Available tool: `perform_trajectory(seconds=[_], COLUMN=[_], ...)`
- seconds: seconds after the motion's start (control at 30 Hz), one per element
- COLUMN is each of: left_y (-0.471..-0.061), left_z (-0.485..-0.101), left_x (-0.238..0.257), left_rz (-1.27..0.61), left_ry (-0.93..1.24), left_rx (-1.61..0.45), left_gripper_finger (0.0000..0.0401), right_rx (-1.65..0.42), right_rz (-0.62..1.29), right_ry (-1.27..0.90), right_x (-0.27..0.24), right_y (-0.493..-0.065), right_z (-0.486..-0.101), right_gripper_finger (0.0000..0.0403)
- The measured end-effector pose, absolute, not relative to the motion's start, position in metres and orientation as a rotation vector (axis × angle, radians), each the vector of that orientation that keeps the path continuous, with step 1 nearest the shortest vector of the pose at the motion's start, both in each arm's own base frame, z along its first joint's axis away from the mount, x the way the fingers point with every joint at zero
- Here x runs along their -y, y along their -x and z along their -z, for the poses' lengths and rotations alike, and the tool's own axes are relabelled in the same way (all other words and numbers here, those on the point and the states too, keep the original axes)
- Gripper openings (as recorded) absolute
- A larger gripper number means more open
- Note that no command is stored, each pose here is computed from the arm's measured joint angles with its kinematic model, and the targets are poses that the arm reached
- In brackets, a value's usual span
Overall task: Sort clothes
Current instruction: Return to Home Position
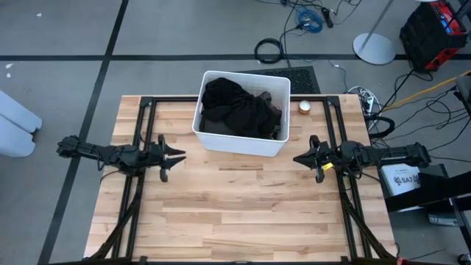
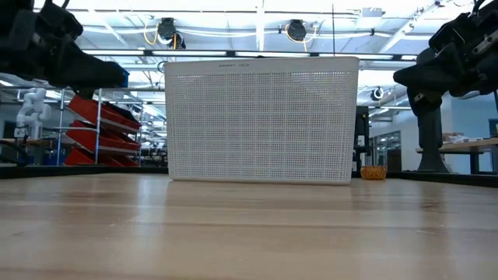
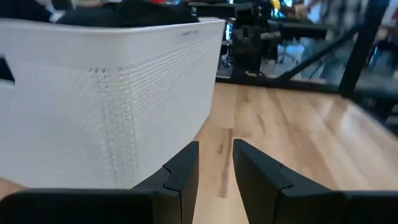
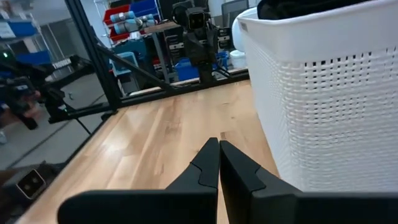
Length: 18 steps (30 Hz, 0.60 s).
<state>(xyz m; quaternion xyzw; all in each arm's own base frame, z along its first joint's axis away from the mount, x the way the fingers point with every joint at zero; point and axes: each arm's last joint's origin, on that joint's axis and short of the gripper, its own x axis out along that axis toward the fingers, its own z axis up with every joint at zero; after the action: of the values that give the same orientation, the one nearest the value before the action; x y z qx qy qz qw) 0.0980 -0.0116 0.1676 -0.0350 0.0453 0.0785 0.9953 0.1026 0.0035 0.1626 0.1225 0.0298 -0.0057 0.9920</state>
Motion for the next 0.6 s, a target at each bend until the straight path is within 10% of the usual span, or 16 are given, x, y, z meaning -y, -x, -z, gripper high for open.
perform_trajectory(seconds=[0.6], left_y=[-0.0979], left_z=[-0.1676], left_x=[0.0116], left_rz=[-0.150], left_ry=[-0.064], left_rx=[-0.101], left_gripper_finger=[0.0108], right_rx=[-0.061], right_rz=[0.006], right_ry=[-0.108], right_x=[-0.0036], right_y=[-0.1027], right_z=[-0.1626], right_gripper_finger=[0.0000])
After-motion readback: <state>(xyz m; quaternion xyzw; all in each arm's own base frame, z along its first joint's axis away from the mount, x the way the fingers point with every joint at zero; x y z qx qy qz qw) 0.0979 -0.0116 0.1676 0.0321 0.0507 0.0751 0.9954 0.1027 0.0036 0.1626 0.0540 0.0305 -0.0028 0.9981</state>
